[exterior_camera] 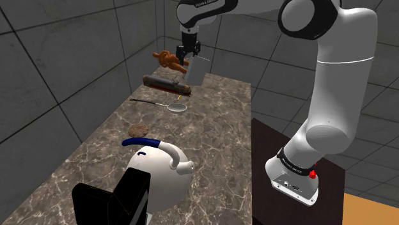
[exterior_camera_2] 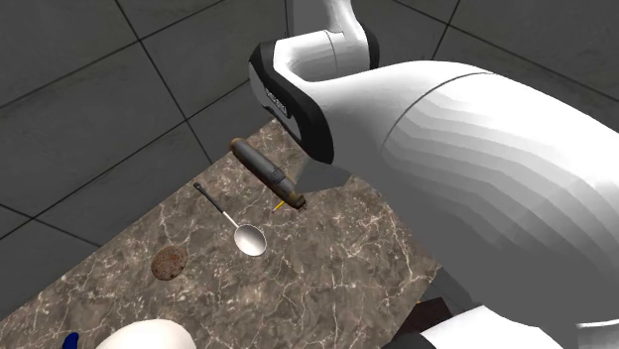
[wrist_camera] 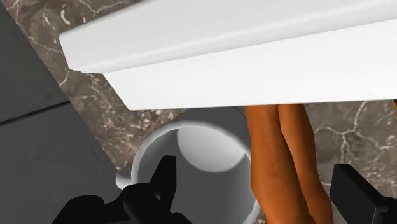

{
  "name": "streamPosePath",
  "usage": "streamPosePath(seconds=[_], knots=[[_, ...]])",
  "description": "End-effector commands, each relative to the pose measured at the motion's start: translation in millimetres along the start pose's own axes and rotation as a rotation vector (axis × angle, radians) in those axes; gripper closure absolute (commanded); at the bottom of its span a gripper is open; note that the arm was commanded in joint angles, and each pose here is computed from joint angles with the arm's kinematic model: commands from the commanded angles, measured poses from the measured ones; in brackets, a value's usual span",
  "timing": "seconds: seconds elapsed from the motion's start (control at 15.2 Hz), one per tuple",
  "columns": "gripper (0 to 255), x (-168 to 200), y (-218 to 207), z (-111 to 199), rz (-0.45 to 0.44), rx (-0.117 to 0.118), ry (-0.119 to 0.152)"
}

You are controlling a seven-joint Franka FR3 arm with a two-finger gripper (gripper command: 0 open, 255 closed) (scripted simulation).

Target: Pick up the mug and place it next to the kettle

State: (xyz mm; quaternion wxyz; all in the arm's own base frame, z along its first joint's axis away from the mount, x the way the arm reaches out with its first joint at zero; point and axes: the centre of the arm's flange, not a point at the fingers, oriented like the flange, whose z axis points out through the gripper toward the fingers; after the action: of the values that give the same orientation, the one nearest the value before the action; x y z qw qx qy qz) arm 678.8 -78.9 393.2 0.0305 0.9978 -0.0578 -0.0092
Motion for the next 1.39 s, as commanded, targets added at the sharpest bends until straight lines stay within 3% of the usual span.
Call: streamPosePath(seconds=[0.0,0.46,0.92,0.99,1.32], knots=[[0,10.1,0.0,10.7,0.001,-0.005,0.001],[0,10.2,0.1,45.4,0.001,-0.005,0.001],[0,10.2,0.1,45.4,0.001,-0.005,0.001],[255,15.1,4.5,44.3,0.001,-0.005,0.001],[255,10.8,17.5,39.9,0.0,-0.004,0.001]])
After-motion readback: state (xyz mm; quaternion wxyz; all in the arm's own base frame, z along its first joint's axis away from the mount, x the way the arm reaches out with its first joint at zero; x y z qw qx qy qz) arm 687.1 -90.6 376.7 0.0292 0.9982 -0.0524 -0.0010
